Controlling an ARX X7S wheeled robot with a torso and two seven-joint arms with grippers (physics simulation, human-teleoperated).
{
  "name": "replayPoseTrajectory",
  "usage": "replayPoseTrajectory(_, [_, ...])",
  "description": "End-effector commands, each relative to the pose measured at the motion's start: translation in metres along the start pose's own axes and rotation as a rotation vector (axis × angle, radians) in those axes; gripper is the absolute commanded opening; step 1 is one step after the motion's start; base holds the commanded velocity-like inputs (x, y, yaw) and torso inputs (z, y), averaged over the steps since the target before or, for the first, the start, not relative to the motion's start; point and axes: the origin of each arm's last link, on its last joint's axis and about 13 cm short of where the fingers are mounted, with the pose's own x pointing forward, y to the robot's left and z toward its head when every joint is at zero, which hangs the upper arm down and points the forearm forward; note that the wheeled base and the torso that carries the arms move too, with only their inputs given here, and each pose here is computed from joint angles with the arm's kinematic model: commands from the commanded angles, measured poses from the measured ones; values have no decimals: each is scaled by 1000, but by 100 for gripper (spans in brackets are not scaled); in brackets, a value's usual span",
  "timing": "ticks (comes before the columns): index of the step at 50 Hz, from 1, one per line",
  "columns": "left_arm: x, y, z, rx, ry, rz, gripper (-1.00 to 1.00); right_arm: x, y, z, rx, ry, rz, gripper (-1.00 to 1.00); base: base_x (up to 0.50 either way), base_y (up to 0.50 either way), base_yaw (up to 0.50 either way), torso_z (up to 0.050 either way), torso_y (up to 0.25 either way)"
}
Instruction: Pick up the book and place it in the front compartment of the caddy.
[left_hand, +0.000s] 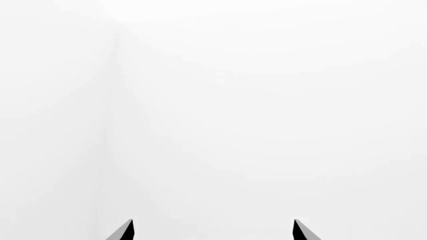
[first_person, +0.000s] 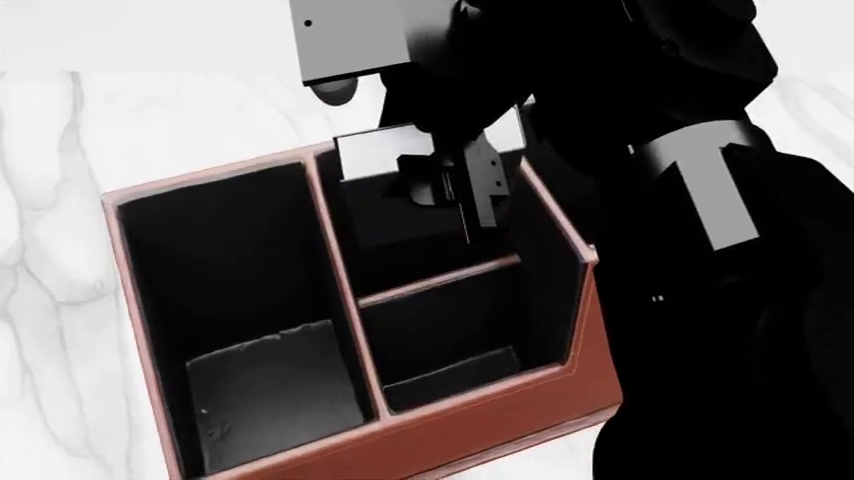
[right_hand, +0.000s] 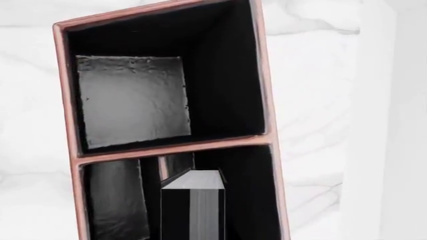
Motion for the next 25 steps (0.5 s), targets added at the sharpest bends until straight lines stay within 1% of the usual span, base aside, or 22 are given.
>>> replayPoseTrajectory(1, [1, 2, 1, -9, -27, 6, 100, -1, -4, 10, -22, -37, -12, -100, 0, 0, 0, 0, 0])
replayPoseTrajectory(4, [1, 2, 1, -8, -26, 6, 100, 0, -3, 10, -22, -34, -12, -100, 0, 0, 0, 0, -40])
replayPoseTrajectory(6, [0, 1, 1, 8, -31, -2, 100, 0, -3, 10, -22, -36, -14, -100, 0, 0, 0, 0, -238])
replayPoseTrajectory(10, [0, 2, 1, -9, -29, 3, 100, 1, -3, 9, -21, -38, -15, -100, 0, 0, 0, 0, -211])
replayPoseTrajectory(21, [0, 3, 1, -22, -24, 11, 100, 2, -3, 10, -22, -40, -18, -100, 0, 0, 0, 0, -3])
replayPoseTrajectory(24, [0, 3, 2, -19, -26, 10, 100, 2, -3, 10, -23, -40, -18, -100, 0, 0, 0, 0, 0])
replayPoseTrajectory(25, [0, 2, 2, -7, -30, 4, 100, 1, -3, 10, -21, -41, -18, -100, 0, 0, 0, 0, 0])
